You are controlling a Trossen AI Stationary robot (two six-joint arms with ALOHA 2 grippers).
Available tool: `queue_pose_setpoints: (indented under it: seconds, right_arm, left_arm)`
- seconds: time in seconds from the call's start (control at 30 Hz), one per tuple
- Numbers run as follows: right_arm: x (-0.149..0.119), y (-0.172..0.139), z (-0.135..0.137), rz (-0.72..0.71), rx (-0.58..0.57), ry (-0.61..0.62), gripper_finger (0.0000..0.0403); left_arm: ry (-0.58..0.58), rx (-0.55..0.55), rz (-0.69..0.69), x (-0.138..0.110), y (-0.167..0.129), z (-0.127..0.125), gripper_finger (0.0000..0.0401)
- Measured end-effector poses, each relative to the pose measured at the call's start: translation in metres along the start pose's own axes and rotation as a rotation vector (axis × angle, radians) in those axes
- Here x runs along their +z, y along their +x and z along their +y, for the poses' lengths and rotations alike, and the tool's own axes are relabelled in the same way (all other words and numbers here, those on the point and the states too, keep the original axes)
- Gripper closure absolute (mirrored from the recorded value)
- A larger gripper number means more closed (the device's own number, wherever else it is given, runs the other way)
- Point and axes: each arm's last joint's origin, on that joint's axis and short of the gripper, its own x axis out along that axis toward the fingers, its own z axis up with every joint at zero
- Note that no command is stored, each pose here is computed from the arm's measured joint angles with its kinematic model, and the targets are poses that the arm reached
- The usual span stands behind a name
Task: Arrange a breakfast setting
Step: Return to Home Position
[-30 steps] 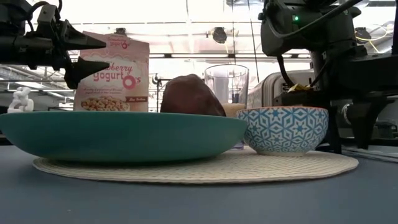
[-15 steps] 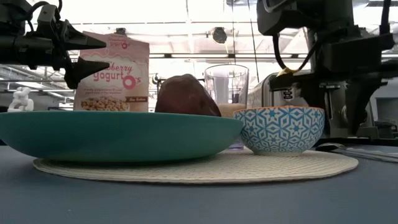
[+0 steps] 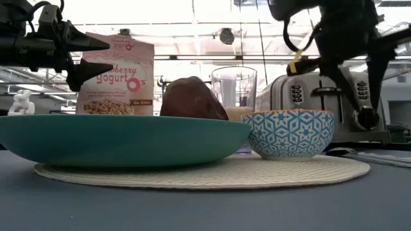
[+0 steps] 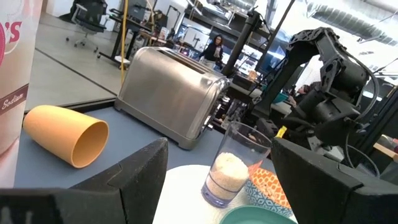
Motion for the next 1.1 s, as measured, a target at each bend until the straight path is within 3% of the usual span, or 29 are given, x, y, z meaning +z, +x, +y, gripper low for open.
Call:
queue_pose_setpoints:
  seconds: [0.2,0.43,0.6,0.73,0.9,1.1]
  right_arm:
    - [0.003,-0.023,-0.002,-0.046,-0.017,0.079,0.0396]
    - [-0.004,-0.073,-0.004,-0.195,-0.066,0.211,0.0393]
    - [-0.037,-0.109,0.009,-0.393,-0.118,0.319,0.0401]
    - [-0.069,-0.138,0.024,-0.636,-0.18,0.376,0.0397]
    - [-0.109,-0.168,0.043,-0.932,-0.288,0.337,0.04]
    - [-0.159,-0.186,0.067,-1.181,-0.39,0.313,0.04]
  left_arm:
    - [0.025,-0.014,-0.033,0.003,0.0,-0.001,0.0114]
    - [0.078,-0.028,-0.046,0.005,0.0,-0.002,0.0117]
    - [0.148,-0.042,-0.046,0.005,0.0,-0.003,0.0155]
    - [0.204,-0.039,-0.034,0.004,0.0,-0.002,0.0201]
    - [0.265,-0.013,0.051,-0.004,0.0,0.001,0.0245]
    - [0.293,0.006,0.12,-0.011,-0.001,0.004,0.0269]
